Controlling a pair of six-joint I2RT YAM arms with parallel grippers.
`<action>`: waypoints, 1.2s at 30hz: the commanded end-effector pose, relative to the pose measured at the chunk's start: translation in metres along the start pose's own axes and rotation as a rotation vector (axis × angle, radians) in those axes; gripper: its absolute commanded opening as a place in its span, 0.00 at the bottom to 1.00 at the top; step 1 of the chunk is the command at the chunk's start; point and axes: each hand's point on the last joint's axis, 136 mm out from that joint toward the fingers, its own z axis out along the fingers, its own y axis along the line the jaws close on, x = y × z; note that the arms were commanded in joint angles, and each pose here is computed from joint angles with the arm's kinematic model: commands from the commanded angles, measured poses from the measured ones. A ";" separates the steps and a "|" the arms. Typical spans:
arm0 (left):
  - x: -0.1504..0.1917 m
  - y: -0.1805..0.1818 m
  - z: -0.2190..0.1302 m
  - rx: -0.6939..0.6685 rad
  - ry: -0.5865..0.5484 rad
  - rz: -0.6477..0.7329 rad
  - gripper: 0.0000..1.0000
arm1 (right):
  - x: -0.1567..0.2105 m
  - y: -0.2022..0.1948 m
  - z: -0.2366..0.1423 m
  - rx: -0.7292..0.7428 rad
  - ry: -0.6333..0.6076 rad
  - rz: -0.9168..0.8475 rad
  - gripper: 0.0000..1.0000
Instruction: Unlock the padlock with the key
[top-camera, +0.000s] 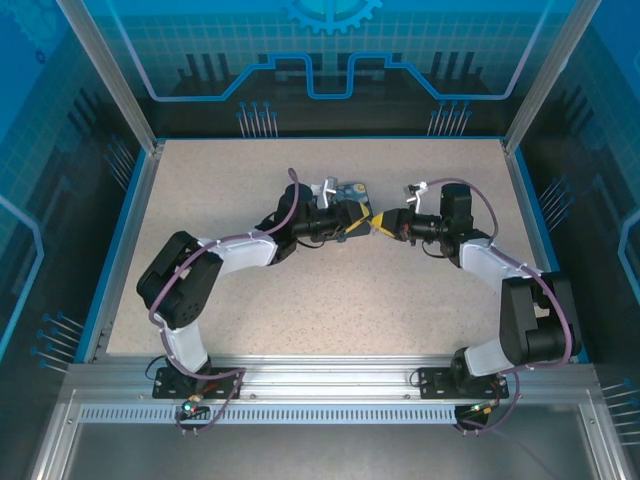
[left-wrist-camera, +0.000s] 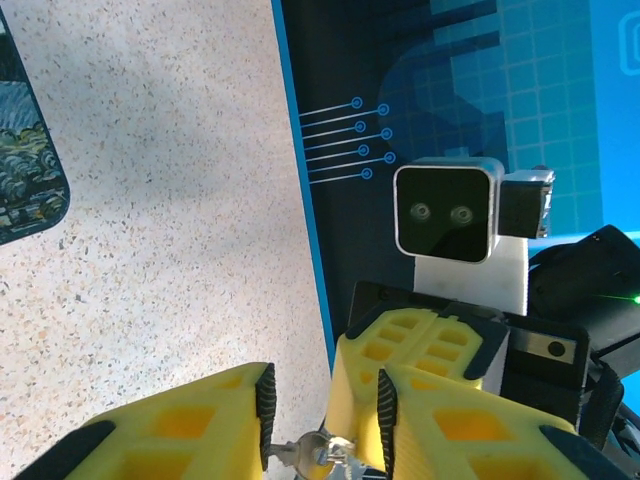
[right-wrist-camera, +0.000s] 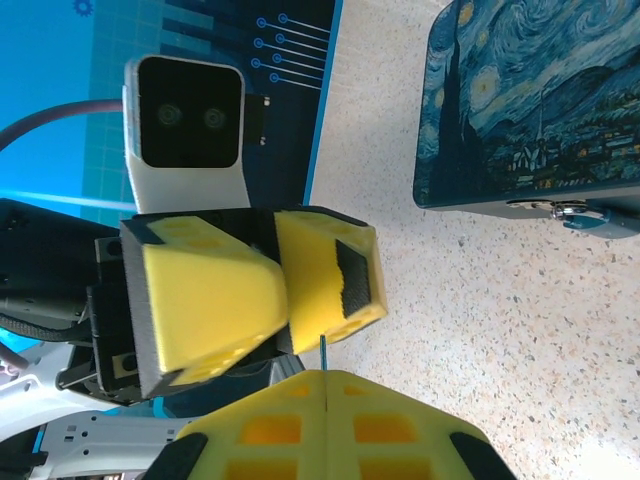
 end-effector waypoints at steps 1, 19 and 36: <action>0.002 -0.008 0.005 0.022 0.030 0.014 0.33 | 0.000 0.005 0.005 -0.022 0.012 -0.013 0.00; 0.008 -0.008 0.011 0.033 0.040 0.003 0.23 | 0.000 -0.001 0.008 -0.009 0.014 0.004 0.00; -0.002 -0.015 0.002 0.028 -0.010 0.020 0.00 | -0.025 -0.007 -0.022 0.072 -0.090 0.036 1.00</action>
